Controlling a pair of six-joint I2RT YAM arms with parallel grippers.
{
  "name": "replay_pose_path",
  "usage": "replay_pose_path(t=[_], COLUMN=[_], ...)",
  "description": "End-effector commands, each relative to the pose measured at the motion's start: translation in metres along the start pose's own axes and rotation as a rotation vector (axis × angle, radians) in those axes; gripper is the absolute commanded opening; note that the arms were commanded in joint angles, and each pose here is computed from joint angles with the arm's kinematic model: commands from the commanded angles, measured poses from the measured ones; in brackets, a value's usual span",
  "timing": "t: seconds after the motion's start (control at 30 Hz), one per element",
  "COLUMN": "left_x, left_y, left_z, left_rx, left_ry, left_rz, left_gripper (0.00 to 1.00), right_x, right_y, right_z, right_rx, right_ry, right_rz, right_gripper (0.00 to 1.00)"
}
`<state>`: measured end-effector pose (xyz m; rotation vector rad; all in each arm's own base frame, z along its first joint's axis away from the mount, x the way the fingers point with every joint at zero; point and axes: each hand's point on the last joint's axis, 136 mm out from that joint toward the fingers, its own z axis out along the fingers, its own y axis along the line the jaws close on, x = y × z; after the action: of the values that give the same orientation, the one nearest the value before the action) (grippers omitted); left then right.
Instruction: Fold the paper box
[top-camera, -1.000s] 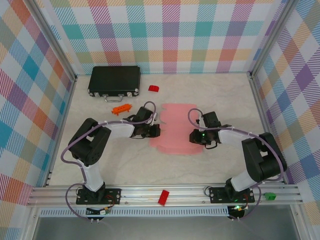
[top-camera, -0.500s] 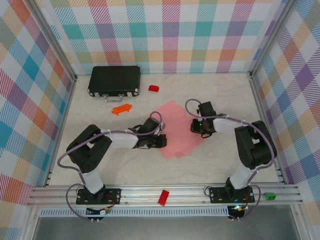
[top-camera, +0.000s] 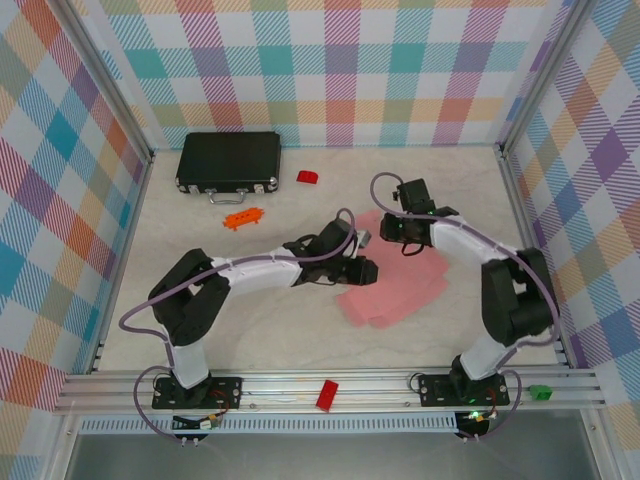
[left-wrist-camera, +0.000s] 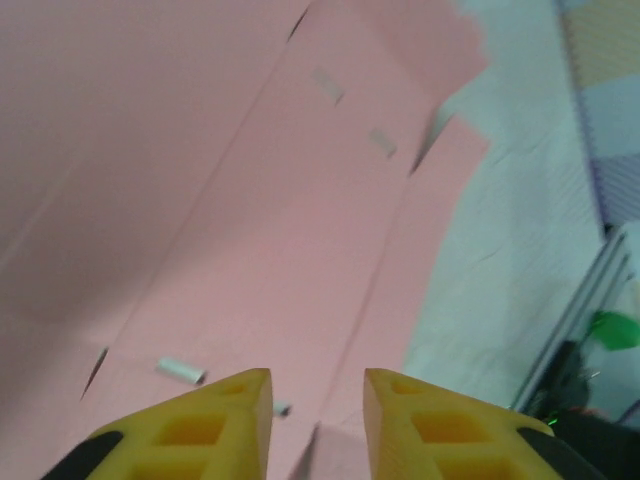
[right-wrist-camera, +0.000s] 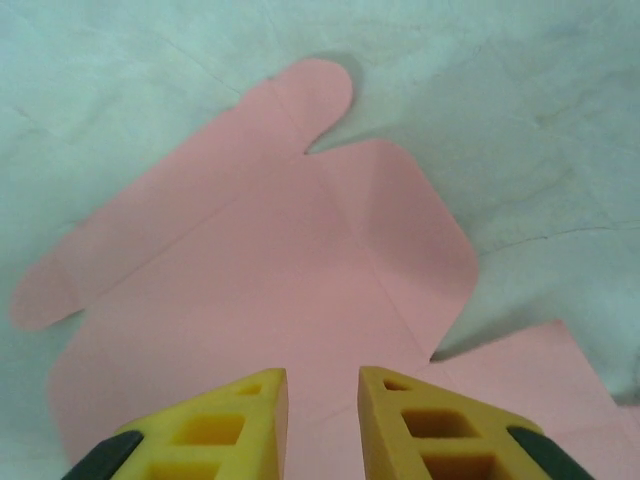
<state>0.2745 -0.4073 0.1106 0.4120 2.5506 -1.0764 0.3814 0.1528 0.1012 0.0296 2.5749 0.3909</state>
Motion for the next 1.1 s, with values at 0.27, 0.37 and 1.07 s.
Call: replay_pose_path(t=[0.27, 0.37, 1.07], left_x=[-0.092, -0.101, -0.005], left_y=[0.062, 0.072, 0.174], left_z=[-0.012, 0.01, 0.0], left_rx=[-0.115, -0.098, -0.42], left_ry=[-0.139, -0.101, 0.034], left_rz=[-0.001, 0.043, -0.156], left_gripper=[0.21, 0.05, 0.0], right_x=[0.097, 0.116, 0.117], right_y=[0.0, 0.006, -0.019], right_z=[-0.032, -0.029, 0.04], right_rx=[-0.131, -0.169, 0.047], right_ry=[0.139, 0.18, 0.249], right_rz=[0.095, 0.098, 0.076], right_gripper=[0.21, 0.17, 0.11])
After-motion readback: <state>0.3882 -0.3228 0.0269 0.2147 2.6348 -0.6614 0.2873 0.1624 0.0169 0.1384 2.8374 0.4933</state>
